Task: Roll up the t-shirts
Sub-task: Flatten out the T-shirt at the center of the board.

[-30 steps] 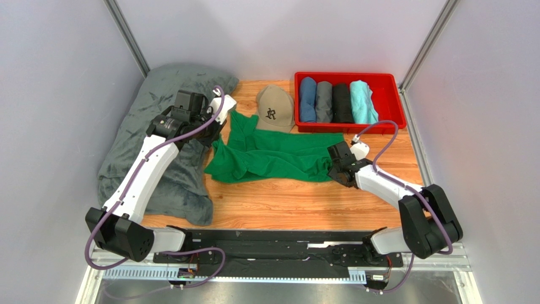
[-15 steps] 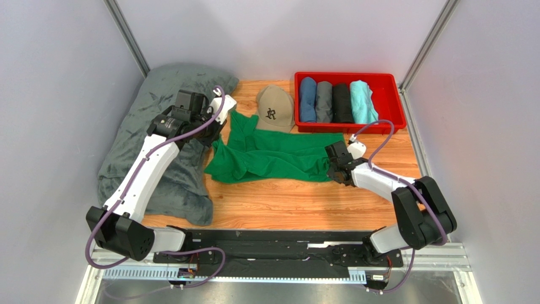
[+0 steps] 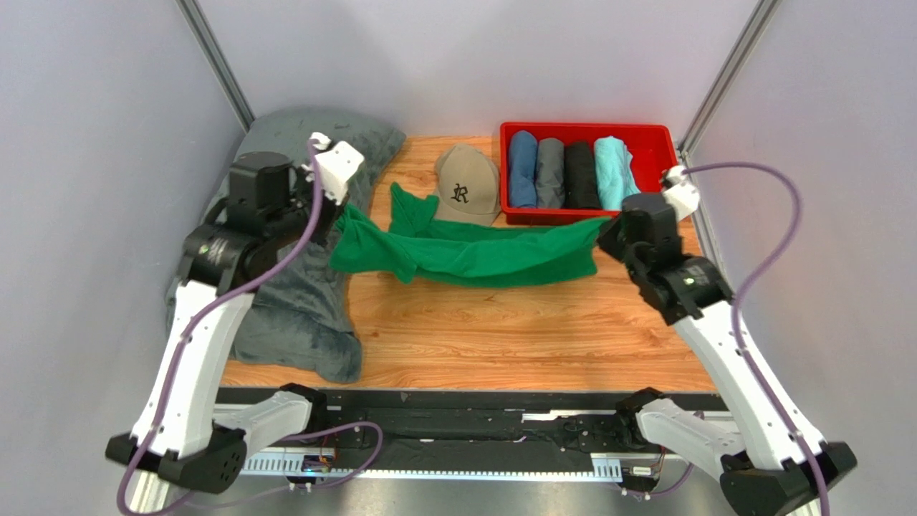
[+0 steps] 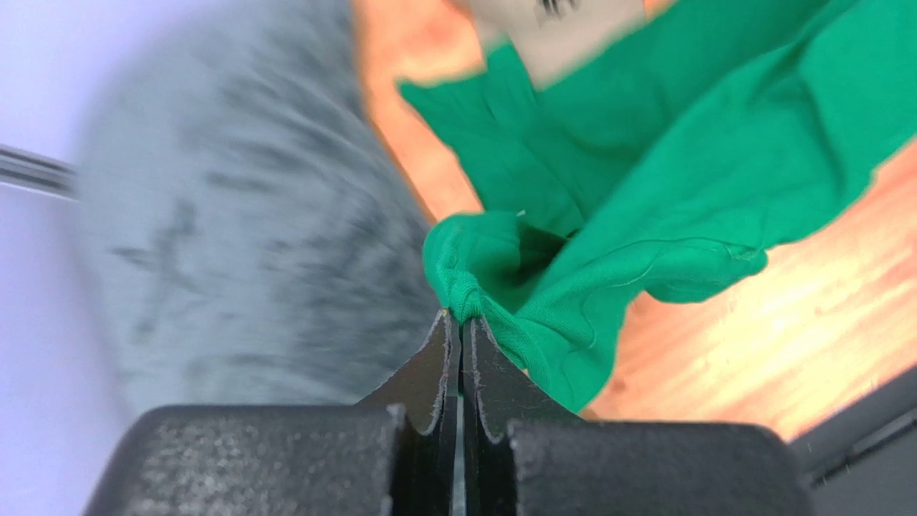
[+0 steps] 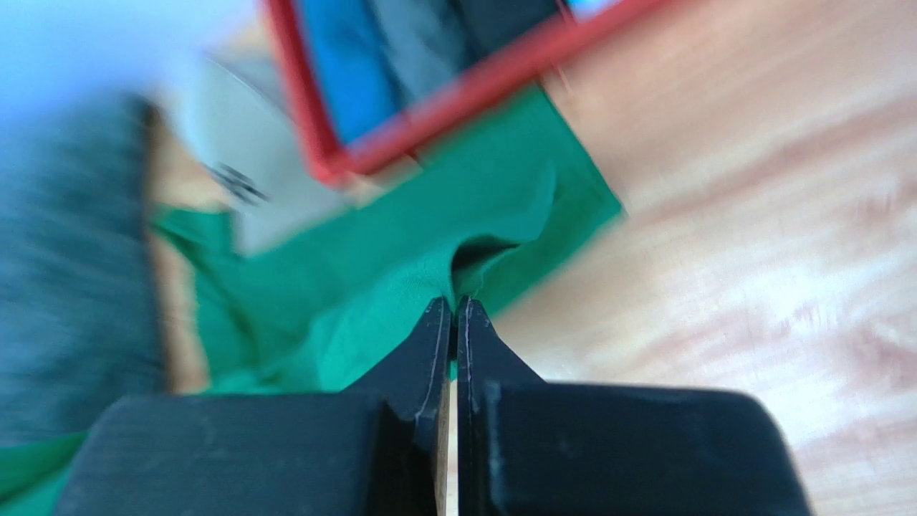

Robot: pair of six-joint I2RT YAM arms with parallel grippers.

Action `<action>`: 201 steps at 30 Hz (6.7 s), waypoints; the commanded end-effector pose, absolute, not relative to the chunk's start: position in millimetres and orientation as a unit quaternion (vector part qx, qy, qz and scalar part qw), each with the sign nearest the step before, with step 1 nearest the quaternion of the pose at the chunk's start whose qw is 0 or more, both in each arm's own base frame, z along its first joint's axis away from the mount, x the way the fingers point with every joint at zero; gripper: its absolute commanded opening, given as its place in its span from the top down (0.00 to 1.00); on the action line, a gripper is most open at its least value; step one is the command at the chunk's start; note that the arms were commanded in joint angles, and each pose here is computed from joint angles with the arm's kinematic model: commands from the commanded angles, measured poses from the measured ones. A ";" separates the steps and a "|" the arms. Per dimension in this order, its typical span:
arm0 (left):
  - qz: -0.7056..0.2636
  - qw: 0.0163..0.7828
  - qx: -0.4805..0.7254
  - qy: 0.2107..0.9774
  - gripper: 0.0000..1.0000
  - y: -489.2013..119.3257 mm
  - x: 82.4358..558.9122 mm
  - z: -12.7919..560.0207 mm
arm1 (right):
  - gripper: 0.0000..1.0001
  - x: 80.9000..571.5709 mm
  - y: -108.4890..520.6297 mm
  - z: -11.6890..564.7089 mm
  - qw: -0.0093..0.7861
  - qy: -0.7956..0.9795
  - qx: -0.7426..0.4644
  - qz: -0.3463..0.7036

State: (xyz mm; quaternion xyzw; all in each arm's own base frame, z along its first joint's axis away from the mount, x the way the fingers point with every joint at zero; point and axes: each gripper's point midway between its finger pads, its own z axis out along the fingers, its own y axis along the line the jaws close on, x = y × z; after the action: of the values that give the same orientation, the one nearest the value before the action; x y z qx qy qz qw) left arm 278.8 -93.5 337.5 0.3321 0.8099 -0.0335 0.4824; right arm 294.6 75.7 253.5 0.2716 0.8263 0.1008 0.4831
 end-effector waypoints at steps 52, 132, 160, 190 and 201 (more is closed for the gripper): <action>-0.022 0.767 0.237 0.596 1.00 -100.7 385.6 548.7 | 1.00 426.4 -3.8 476.9 0.659 0.655 0.307 0.208; 0.022 0.784 0.285 0.551 1.00 -77.3 227.7 588.2 | 1.00 234.1 -36.5 585.4 0.750 0.552 0.328 0.158; -0.176 0.585 0.449 0.652 1.00 -232.7 305.9 373.3 | 1.00 258.6 -76.6 474.2 0.680 0.615 0.399 0.030; -0.204 0.365 0.440 0.795 1.00 -307.8 443.7 88.8 | 1.00 309.1 -11.3 230.1 0.480 0.781 0.387 0.097; -0.167 0.417 0.353 0.821 1.00 -271.0 556.3 125.3 | 1.00 338.5 12.5 230.4 0.471 0.804 0.352 0.092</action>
State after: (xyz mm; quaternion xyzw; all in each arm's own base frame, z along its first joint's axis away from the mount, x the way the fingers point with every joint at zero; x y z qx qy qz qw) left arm 548.1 -274.6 85.6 0.3736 0.8215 -0.1711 0.3952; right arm 320.9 16.0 191.3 0.3522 0.8322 0.0838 0.4199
